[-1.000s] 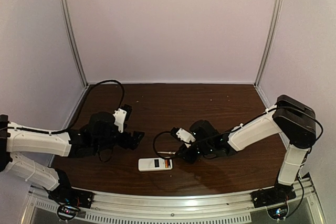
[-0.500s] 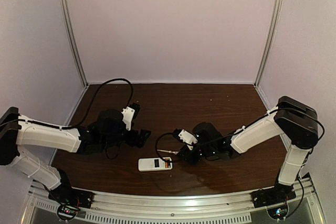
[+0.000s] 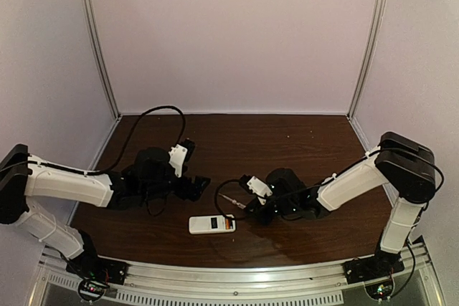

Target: Unload the batteries from the remote control

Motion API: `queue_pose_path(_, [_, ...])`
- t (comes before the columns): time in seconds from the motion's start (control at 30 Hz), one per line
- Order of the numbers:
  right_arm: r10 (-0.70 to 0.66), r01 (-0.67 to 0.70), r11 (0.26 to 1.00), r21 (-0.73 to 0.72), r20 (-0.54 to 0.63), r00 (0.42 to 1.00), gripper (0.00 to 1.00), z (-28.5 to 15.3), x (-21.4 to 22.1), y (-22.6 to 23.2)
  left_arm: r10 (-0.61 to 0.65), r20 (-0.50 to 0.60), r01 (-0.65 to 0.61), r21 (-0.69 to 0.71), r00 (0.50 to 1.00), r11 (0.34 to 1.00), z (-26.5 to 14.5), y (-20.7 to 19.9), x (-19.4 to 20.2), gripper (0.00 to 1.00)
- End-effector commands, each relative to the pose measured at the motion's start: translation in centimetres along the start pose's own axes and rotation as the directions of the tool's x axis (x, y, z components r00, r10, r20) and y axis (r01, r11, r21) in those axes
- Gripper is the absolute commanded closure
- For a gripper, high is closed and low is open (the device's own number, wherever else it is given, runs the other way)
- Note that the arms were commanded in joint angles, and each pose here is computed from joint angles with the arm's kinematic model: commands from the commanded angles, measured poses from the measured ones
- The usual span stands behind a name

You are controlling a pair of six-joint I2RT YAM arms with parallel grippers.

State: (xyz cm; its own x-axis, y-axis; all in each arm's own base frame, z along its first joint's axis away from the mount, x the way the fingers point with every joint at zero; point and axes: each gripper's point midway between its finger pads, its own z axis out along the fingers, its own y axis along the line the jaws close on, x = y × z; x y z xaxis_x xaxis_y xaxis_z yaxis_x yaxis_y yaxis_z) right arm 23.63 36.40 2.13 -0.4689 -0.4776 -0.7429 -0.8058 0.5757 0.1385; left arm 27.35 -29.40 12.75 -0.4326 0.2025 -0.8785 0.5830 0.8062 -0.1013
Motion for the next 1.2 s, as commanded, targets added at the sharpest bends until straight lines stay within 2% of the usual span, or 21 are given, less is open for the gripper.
queue_pose_path(0.0, [0.051, -0.050, 0.999, 0.011, -0.121, 0.991, 0.94, -0.7, 3.8, -0.2, 0.011, 0.081, -0.015, 0.061, 0.997, 0.998, 0.5, -1.6, -2.8, 0.05])
queue_pose_path(0.2, [0.067, -0.067, 0.998, 0.015, -0.039, 0.997, 1.00, -2.7, 1.3, -0.1, -0.021, 0.081, 0.013, 0.089, 0.997, 0.996, 1.3, -1.6, -3.1, 0.06])
queue_pose_path(0.43, [0.063, -0.064, 0.998, 0.024, 0.045, 0.997, 1.00, -5.5, -1.8, 0.1, -0.097, 0.080, 0.081, 0.183, 0.992, 0.980, 0.8, -2.4, -4.0, 0.09])
queue_pose_path(0.63, [0.030, -0.037, 0.998, 0.056, 0.124, 0.992, 1.00, -8.2, -4.3, -0.1, -0.167, 0.080, 0.128, 0.361, 0.983, 0.924, -1.5, -5.1, -5.0, 0.14])
queue_pose_path(0.83, [0.004, -0.014, 0.999, 0.051, 0.187, 0.982, 1.00, -9.8, -6.1, 0.7, -0.232, 0.073, 0.162, 0.517, 0.970, 0.841, -4.2, -7.3, -5.7, 0.18])
queue_pose_path(1.07, [-0.066, 0.052, 0.997, 0.063, 0.252, 0.965, 1.00, -11.2, -7.8, 2.7, -0.289, 0.032, 0.223, 0.557, 0.957, 0.800, -5.4, -7.3, -5.6, 0.22])
queue_pose_path(1.17, [-0.109, 0.087, 0.992, 0.093, 0.264, 0.959, 1.00, -11.5, -8.2, 3.4, -0.305, 0.019, 0.239, 0.573, 0.952, 0.784, -5.5, -7.0, -5.2, 0.28])
